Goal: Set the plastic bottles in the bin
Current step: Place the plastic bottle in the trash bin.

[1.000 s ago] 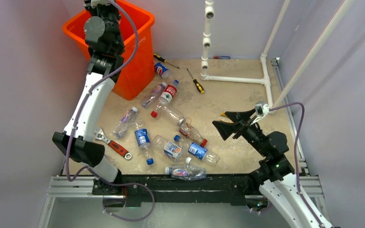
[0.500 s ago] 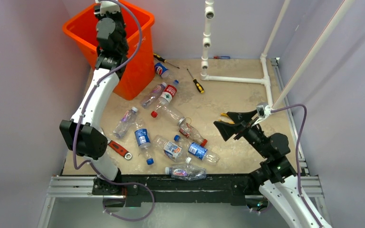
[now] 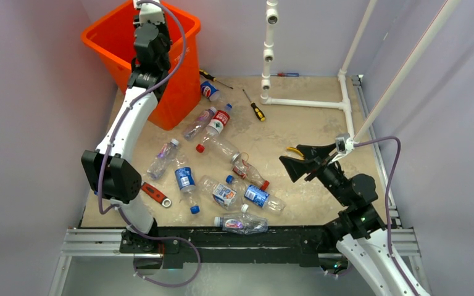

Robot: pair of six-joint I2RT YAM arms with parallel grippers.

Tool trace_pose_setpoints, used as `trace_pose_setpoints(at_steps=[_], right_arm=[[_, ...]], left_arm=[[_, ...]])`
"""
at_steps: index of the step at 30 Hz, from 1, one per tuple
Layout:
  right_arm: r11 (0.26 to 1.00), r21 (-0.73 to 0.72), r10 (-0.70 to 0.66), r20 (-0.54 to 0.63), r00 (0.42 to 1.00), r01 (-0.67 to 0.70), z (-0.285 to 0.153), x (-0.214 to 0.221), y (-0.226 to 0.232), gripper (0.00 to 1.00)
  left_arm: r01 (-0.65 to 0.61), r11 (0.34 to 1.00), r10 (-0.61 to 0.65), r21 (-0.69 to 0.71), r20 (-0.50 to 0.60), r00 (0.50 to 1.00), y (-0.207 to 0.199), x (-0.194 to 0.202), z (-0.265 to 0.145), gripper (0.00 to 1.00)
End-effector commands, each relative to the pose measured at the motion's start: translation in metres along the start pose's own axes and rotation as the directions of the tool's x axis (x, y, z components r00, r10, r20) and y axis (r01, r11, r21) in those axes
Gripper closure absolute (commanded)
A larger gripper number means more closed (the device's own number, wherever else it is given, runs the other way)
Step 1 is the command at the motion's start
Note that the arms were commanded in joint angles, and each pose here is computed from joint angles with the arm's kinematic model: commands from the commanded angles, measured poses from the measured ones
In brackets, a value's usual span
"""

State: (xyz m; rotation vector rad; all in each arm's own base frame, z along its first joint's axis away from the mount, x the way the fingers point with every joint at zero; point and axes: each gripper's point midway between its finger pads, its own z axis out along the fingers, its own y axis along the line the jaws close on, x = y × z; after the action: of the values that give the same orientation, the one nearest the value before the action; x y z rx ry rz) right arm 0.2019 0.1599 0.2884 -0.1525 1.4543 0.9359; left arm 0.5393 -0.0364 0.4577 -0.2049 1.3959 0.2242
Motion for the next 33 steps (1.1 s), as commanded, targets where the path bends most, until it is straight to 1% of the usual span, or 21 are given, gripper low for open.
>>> trace_pose_setpoints(at_steps=[1,11,12,14,18,22,24,25,29,33], right_arm=[[1.0,0.005,-0.017,0.03,0.999,0.017,0.0,-0.01,0.002,0.02],[1.0,0.012,-0.018,0.026,0.999,0.018,0.0,-0.009,0.0,0.02],[1.0,0.013,-0.018,0.027,0.999,0.018,0.0,-0.009,0.0,0.02],[1.0,0.014,-0.018,0.027,0.999,0.018,0.0,-0.009,0.0,0.02],[1.0,0.015,-0.019,0.025,0.999,0.019,0.0,-0.009,0.0,0.02],[1.0,0.014,-0.023,0.028,0.999,0.023,-0.001,-0.009,0.0,0.02],[1.0,0.014,-0.023,0.027,0.999,0.022,0.0,-0.009,0.0,0.02],[1.0,0.015,-0.023,0.027,0.999,0.023,0.0,-0.009,0.0,0.02],[1.0,0.02,-0.023,0.025,0.999,0.023,0.001,-0.009,-0.001,0.03],[0.999,0.025,-0.023,0.024,0.999,0.022,0.002,-0.008,-0.003,0.02]], left_arm=[[0.052,0.998,-0.054,0.02,0.058,0.997,0.002,-0.027,-0.003,1.0],[0.053,0.998,-0.055,0.031,0.062,0.997,0.002,-0.027,-0.007,1.0],[0.053,0.998,-0.055,0.035,0.061,0.997,0.001,-0.027,-0.007,0.97],[0.057,0.997,-0.059,0.046,0.063,0.996,0.0,-0.03,-0.009,0.87],[0.06,0.996,-0.065,0.063,0.074,0.995,-0.001,-0.036,-0.012,0.64],[0.072,0.996,-0.077,0.056,0.096,0.992,0.004,-0.049,-0.017,0.38],[0.097,0.994,-0.102,0.055,0.111,0.989,0.007,-0.059,-0.021,0.3],[0.122,0.99,-0.129,0.063,0.118,0.985,0.007,-0.066,-0.024,0.28],[0.192,0.971,-0.209,0.142,0.111,0.972,0.001,-0.096,-0.04,0.27],[0.272,0.927,-0.293,0.257,0.048,0.955,-0.011,-0.111,-0.074,0.26]])
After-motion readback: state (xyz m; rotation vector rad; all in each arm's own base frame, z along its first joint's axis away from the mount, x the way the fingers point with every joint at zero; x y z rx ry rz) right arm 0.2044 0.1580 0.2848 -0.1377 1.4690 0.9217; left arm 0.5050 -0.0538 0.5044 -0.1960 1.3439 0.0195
